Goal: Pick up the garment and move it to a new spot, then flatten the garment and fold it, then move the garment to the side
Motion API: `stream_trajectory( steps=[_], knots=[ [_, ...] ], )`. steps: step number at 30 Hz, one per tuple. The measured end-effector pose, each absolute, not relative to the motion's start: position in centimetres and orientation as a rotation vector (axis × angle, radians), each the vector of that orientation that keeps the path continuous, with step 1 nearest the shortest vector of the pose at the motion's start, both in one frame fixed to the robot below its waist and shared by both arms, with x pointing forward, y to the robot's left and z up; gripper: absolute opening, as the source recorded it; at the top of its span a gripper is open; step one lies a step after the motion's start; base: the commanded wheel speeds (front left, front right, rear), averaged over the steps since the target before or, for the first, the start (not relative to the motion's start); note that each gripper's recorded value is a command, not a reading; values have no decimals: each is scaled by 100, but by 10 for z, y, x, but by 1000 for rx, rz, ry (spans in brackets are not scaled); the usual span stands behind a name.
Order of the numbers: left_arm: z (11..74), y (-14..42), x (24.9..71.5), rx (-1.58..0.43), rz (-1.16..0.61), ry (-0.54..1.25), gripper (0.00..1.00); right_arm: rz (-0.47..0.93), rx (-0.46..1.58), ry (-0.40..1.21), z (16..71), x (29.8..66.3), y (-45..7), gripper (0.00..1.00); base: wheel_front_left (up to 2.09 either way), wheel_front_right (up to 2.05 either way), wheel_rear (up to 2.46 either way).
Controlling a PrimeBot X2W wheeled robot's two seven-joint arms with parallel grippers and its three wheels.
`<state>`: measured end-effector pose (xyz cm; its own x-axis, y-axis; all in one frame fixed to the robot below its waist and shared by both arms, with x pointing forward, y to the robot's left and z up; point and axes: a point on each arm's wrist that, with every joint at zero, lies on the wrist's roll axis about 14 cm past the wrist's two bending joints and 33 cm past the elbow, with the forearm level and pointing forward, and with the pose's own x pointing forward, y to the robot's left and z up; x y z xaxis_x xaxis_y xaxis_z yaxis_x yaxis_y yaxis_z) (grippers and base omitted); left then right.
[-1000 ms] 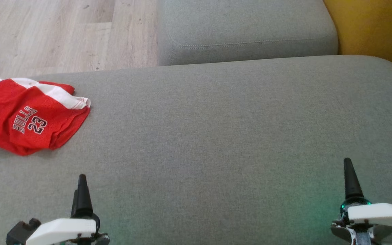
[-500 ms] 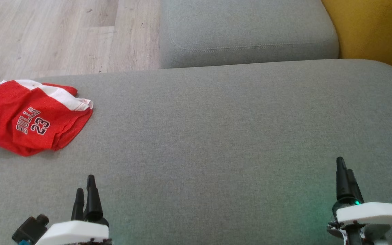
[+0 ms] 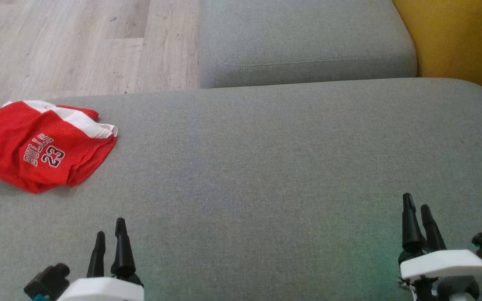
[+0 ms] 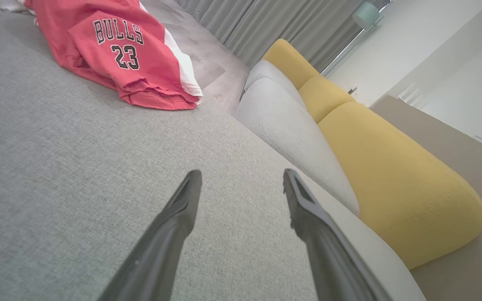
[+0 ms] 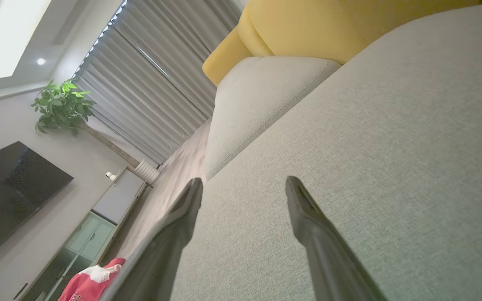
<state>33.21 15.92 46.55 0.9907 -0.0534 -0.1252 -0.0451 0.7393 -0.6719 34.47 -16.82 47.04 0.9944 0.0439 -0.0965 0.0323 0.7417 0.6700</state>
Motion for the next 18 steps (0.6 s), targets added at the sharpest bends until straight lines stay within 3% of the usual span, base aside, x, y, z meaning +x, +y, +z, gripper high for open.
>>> stream_trajectory(
  steps=[18],
  knots=[
    [458,154,318,-533,-32,139,100,64,512,91,472,335,-157,100,0,0,0]
  ],
)
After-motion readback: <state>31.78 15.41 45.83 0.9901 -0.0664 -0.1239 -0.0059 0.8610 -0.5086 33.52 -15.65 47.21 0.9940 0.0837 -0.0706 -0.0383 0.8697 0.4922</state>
